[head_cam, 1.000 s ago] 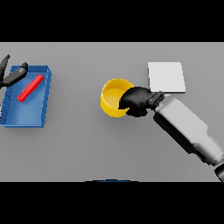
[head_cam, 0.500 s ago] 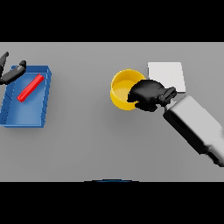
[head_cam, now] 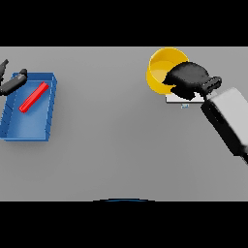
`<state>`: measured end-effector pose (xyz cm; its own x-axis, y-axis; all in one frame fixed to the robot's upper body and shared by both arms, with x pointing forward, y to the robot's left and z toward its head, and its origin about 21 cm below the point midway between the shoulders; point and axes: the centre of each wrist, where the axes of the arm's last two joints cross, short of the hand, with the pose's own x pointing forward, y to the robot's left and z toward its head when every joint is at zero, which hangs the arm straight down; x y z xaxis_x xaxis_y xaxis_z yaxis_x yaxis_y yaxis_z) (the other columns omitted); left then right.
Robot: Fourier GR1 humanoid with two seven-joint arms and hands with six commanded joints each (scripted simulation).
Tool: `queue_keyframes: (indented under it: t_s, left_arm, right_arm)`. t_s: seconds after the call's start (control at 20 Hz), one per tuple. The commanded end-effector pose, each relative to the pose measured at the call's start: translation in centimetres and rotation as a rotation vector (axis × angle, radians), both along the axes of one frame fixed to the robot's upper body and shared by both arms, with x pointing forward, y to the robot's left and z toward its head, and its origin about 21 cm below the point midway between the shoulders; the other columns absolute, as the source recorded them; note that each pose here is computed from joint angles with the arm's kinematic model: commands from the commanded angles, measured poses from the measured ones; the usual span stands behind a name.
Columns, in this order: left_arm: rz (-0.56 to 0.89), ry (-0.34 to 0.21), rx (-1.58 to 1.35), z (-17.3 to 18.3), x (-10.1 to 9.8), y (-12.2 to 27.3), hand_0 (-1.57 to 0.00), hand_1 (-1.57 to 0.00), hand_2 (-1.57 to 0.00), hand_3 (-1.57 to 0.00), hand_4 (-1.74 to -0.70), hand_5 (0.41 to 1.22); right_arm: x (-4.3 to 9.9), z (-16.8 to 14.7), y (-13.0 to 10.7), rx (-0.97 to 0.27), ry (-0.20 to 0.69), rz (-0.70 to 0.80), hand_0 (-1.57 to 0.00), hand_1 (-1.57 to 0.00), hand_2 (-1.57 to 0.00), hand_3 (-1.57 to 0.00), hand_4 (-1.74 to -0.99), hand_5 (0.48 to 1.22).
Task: Pick up the red beaker and tilt it to pour out 1 green nut into yellow bowl. Pick up the yellow bowl and place it on the metallic measuring scale.
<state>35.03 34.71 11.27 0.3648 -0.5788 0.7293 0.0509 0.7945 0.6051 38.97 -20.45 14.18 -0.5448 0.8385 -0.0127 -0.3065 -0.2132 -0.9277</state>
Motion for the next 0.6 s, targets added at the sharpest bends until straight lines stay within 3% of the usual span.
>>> queue_keyframes:
  t_s: [0.0,0.4,0.55]
  left_arm:
    - [0.007,0.002,0.006,-0.1,0.1,0.0,0.0,0.0,0.0,0.0,-0.85,0.746]
    - [0.032,0.035,0.001,0.5,-0.2,-0.2,0.0,0.0,0.0,0.0,-0.86,0.779]
    - [0.024,0.021,0.016,0.5,0.1,-0.7,0.0,0.0,0.0,0.0,-0.86,0.797]
  right_arm:
    - [0.3,0.0,-0.6,0.008,-0.009,-0.01,-1.57,-1.57,-1.55,-1.15,-1.741,1.221]
    - [2.8,-2.6,-4.7,0.02,0.002,-0.164,-1.57,-1.57,-1.5,-1.18,-1.741,1.221]
    - [3.3,-3.8,-5.2,0.03,0.009,-0.182,-1.57,-1.57,-1.43,-1.29,-1.741,1.221]
